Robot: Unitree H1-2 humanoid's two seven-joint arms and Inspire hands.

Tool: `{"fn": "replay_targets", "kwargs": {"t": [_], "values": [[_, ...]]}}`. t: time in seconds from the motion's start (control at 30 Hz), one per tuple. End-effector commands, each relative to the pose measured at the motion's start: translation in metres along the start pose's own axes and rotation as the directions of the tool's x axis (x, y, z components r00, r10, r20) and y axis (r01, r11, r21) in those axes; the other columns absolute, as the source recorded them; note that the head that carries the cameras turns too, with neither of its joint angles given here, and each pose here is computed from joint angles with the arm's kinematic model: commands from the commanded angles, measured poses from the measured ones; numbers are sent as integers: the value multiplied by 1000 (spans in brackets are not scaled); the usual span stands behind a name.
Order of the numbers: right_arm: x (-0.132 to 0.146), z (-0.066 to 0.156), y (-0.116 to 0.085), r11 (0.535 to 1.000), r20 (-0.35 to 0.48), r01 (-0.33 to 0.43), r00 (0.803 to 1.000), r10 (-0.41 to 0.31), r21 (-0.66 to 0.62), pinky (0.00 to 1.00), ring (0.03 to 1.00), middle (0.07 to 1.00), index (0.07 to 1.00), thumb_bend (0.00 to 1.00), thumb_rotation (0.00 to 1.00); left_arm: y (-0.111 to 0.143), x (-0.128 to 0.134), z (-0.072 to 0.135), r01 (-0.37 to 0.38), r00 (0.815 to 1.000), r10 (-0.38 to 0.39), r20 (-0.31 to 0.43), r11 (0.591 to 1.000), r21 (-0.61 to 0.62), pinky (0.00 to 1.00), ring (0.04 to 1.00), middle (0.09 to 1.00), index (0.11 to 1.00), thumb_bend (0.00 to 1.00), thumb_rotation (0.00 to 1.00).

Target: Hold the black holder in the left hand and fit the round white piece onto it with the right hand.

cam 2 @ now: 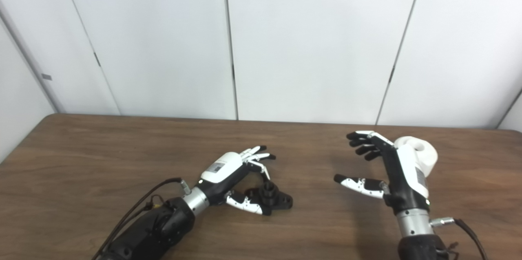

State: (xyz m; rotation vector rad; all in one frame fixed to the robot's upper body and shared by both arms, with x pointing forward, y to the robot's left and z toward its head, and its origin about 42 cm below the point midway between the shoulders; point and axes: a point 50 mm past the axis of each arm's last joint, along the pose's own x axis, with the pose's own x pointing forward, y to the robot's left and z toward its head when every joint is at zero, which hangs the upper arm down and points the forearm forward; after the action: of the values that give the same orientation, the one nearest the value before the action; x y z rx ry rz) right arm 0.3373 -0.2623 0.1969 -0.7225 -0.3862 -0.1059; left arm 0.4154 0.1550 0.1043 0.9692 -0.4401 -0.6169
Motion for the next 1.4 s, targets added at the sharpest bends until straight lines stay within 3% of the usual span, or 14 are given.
{"fn": "replay_targets", "kwargs": {"t": [0.0, 0.13, 0.3, 0.53, 0.67, 0.77, 1.0, 1.17, 1.37], "values": [[15, 19, -12, 999, 81, 52, 995, -52, 1, 540, 606, 652, 676, 579, 85, -43, -14, -2, 117, 990, -119, -73, 993, -23, 986, 1000, 910, 479, 523, 76], [19, 20, -18, 999, 89, 47, 995, -45, -24, 541, 606, 655, 674, 584, 105, -42, -18, -8, 124, 987, -125, -100, 992, -20, 991, 1000, 910, 480, 523, 76], [31, 22, -44, 989, 115, -78, 989, 92, -123, 532, 626, 681, 686, 584, 123, -44, -24, -15, 127, 982, -127, -140, 992, -9, 973, 993, 903, 480, 523, 75], [48, 25, -80, 957, 119, -130, 979, 166, -259, 535, 634, 700, 699, 660, 172, -46, -33, -24, 127, 980, -130, -149, 992, -27, 971, 988, 896, 480, 523, 75], [61, 31, -108, 895, 55, -130, 984, 169, -427, 567, 672, 728, 725, 723, 218, -46, -38, -27, 120, 983, -121, -139, 993, -20, 961, 987, 901, 480, 523, 76], [70, 36, -131, 830, -15, -151, 985, 170, -538, 628, 751, 775, 750, 764, 230, -46, -40, -28, 121, 983, -122, -137, 993, -14, 953, 986, 904, 480, 523, 77], [90, 38, -170, 723, -109, -171, 985, 133, -669, 639, 814, 828, 754, 833, 251, -48, -48, -31, 122, 982, -123, -141, 992, -17, 953, 984, 897, 480, 523, 75], [98, 35, -177, 707, -187, -222, 974, 128, -672, 702, 872, 884, 796, 891, 274, -51, -54, -36, 141, 978, -143, -152, 990, -20, 965, 994, 900, 481, 523, 77], [105, 22, -166, 706, -231, -251, 965, 126, -662, 663, 859, 902, 841, 948, 304, -51, -61, -43, 143, 975, -145, -169, 989, -22, 975, 995, 902, 481, 523, 77]]}}
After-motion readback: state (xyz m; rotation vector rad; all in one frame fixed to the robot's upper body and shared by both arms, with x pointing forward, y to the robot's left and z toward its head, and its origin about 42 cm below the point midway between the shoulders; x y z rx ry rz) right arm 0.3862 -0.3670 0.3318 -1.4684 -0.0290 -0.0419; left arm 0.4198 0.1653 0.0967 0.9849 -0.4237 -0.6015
